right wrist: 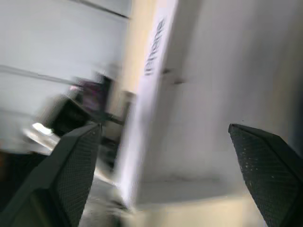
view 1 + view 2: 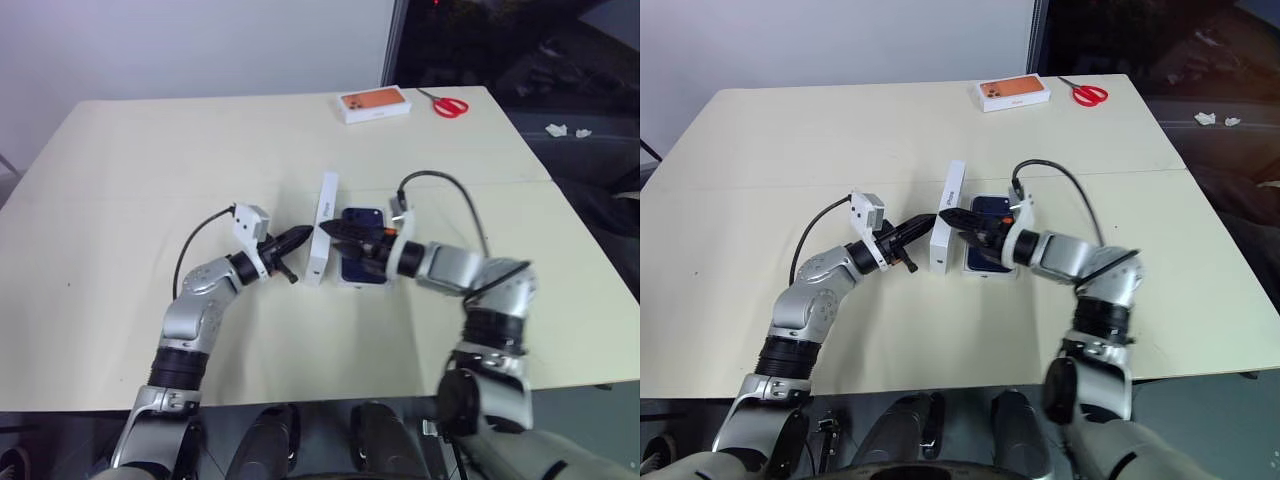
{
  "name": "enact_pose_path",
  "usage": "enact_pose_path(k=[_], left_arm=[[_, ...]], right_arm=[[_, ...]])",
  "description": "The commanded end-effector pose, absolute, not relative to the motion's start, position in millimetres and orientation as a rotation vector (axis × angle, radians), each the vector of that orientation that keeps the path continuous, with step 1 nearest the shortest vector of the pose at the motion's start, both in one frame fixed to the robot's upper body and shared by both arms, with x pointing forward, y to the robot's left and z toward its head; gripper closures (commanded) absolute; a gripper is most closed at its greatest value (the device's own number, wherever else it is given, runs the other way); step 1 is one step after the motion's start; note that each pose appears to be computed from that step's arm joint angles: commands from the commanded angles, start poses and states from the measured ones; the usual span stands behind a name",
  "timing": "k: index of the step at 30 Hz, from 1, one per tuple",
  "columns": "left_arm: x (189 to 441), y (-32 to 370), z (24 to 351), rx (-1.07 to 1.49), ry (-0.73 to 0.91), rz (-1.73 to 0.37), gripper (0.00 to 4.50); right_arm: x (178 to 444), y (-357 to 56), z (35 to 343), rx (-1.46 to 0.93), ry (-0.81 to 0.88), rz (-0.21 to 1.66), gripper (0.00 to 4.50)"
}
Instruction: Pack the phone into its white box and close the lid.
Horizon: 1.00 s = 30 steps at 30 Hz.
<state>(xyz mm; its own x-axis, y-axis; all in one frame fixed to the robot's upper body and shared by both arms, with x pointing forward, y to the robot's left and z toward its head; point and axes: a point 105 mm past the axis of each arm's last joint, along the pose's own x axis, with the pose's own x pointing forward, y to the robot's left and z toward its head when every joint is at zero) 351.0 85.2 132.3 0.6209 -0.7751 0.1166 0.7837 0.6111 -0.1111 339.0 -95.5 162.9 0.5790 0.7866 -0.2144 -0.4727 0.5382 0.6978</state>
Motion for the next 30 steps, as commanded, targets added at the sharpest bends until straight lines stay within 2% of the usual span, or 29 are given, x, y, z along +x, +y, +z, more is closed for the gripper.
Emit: enact_pose_path(k=[1,4,10,13,17,20,21,27,30], left_arm=[[348.0,79.0,138.7,-0.156,-0.083,-0.939,4.5],[346.8,68.2,135.1,-0.171,-0.074,-0.969,4.5],[340.6,46.2,131.3,-0.194,-0.056,-1.021,4.5],[335.3,44.5,136.4,-0.221,-0.058,-1.047,4.5],[347.6,85.5,143.3,-0.165,-0.068,-0.932,4.5],[353.4,104.9,145.1,-0.131,-0.064,-0.877,4.5],[354.1,106.9,145.0,-0.126,-0.063,-0.87,4.5],[366.0,109.9,112.7,-0.073,0.106,-0.816,4.5],[370.9,85.7,91.9,-0.095,0.244,-0.845,4.5]], right_arm=[[330.2,-110.0,173.1,0.221,0.437,0.867,0.02],[326.9,-127.9,178.8,0.074,0.406,0.917,0.02],[342.6,-142.3,170.3,-0.214,0.313,0.88,0.02],[347.6,-143.4,162.2,-0.27,0.31,0.864,0.82],[362.4,-146.6,157.8,-0.521,0.23,0.797,2.77],[371.9,-149.6,158.2,-0.574,0.203,0.764,4.29],[373.1,-149.7,158.0,-0.575,0.2,0.764,4.46],[376.0,-143.6,158.5,-0.615,0.18,0.779,4.46],[379.6,-145.0,155.0,-0.61,0.192,0.762,4.46]])
